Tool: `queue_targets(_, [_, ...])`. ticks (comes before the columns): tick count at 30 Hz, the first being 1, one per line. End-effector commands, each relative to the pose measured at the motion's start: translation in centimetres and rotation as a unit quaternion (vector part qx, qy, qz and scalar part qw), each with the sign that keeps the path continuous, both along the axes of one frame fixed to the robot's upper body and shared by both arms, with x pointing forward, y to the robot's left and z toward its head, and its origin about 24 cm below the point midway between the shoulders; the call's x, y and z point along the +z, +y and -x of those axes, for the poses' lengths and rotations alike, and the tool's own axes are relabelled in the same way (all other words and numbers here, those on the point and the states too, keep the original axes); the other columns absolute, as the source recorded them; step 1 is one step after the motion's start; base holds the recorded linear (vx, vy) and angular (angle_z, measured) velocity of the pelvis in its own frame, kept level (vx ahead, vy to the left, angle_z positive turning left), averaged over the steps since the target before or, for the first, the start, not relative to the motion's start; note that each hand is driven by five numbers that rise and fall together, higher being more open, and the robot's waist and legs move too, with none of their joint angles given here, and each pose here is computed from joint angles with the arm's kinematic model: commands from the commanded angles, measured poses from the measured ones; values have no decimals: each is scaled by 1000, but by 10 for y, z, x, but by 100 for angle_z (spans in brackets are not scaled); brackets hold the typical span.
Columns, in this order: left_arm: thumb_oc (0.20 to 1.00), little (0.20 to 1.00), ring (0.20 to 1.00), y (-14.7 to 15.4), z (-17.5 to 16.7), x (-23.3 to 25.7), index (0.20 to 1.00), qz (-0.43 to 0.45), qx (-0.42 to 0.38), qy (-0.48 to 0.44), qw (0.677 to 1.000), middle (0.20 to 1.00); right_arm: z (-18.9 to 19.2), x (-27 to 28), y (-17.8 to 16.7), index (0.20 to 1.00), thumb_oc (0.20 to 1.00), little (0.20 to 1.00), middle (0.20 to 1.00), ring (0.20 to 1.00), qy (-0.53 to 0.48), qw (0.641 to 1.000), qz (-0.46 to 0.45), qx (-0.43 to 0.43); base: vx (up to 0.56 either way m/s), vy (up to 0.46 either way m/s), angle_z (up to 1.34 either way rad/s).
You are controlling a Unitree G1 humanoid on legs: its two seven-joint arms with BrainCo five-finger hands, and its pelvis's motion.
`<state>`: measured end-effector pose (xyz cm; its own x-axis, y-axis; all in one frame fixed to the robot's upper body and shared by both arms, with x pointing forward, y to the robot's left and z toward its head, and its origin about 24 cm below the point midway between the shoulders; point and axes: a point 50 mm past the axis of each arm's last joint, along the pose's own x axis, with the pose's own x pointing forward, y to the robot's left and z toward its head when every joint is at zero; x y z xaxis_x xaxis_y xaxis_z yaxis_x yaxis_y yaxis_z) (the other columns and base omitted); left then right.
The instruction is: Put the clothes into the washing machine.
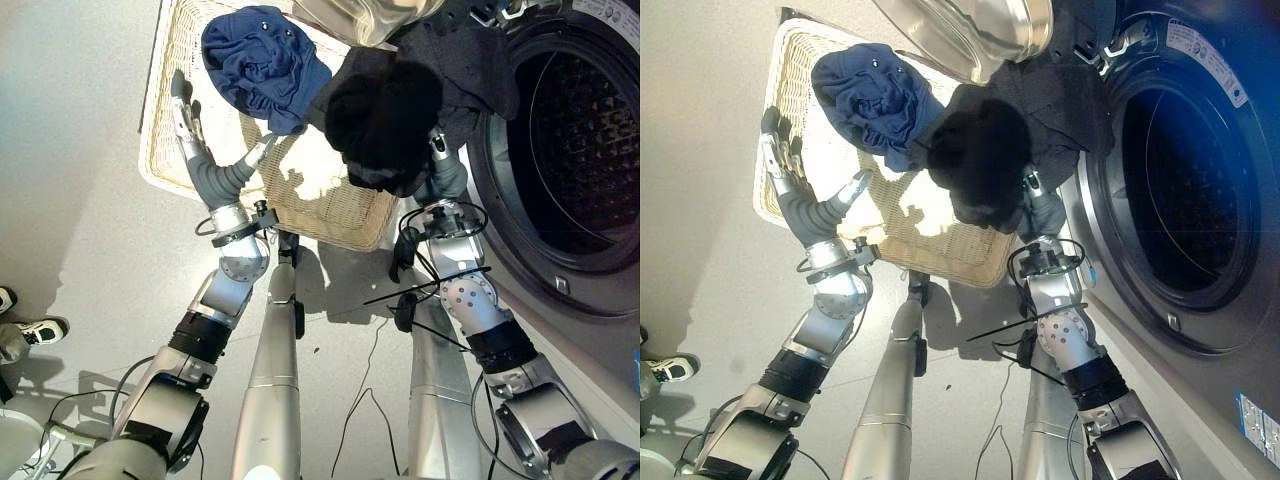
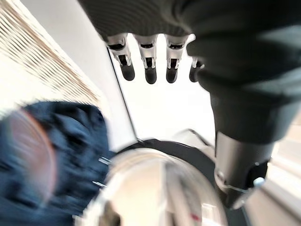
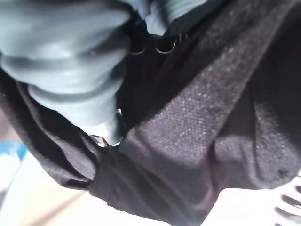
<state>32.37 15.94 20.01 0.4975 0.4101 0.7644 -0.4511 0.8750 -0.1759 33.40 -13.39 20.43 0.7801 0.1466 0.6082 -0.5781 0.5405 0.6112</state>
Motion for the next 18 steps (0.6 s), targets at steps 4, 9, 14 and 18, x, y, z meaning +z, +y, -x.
queue_targets(4, [1000, 1000, 1000, 29, -20, 2, 1000, 27, 87, 33, 995, 1000, -14, -4, -39, 200, 200, 200, 200, 200, 30, 996, -61, -49, -7, 39, -5])
queue_targets(9, [1000, 1000, 1000, 50, -33, -4, 1000, 15, 137, 94, 986, 1000, -32, -30, -73, 200, 200, 200, 200, 200, 107, 987, -65, -98, -8, 35, -5])
queue_targets(14, [1000, 1000, 1000, 67, -40, -6, 1000, 8, 159, 128, 979, 1000, -41, -32, -116, 200, 200, 200, 200, 200, 165, 964, -103, -180, -2, 15, -3])
queue_targets(18, [1000, 1000, 1000, 76, -39, -14, 1000, -8, 162, 139, 977, 1000, -28, 16, -188, 200, 200, 200, 200, 200, 129, 905, -240, -326, 0, 1, -1])
